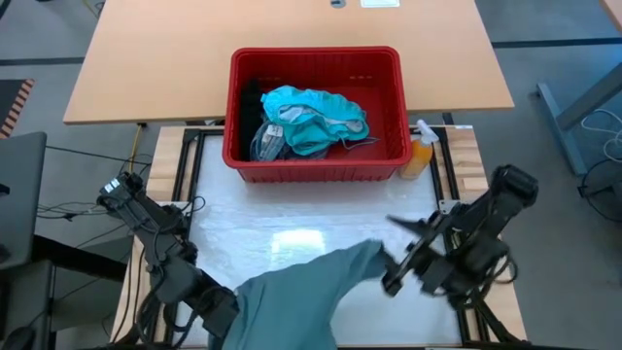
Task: Fold Laundry from Bin
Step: Fold the light blue pants
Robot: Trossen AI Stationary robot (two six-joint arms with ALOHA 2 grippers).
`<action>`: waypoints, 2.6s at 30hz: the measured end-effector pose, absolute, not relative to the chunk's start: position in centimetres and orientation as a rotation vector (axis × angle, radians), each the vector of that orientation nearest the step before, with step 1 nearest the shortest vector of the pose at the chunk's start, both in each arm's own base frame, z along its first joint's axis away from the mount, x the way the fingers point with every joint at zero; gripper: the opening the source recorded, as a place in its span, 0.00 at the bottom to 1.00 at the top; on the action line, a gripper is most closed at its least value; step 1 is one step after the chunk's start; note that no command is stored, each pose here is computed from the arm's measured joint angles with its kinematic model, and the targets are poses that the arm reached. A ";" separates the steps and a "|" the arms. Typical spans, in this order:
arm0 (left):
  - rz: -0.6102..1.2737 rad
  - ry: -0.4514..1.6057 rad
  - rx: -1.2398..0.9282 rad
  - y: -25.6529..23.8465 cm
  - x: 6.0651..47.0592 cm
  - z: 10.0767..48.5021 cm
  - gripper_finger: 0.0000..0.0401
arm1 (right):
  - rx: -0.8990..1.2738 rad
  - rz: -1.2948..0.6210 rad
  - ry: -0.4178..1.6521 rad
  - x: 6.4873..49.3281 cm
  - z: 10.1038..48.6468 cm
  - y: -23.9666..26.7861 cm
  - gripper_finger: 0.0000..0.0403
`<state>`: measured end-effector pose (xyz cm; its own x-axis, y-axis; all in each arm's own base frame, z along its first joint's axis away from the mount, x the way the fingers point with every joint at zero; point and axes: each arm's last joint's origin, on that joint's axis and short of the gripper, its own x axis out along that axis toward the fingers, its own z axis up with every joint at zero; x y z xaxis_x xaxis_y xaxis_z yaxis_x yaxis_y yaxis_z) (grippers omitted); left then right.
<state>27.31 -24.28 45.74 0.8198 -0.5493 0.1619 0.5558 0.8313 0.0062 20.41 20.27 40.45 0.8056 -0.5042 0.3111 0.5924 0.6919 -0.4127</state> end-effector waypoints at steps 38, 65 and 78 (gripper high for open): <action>-0.370 -0.049 -0.311 -22.6 28.7 45.2 0.13 | -0.537 -0.109 0.167 20.7 29.9 20.6 0.72; -0.659 0.022 -0.224 -24.1 27.6 44.7 0.21 | -0.968 -0.382 -0.128 25.0 26.7 29.8 0.72; -0.641 0.008 -0.246 -23.6 28.1 44.9 0.20 | -0.761 -0.141 -0.196 28.1 24.5 29.6 0.72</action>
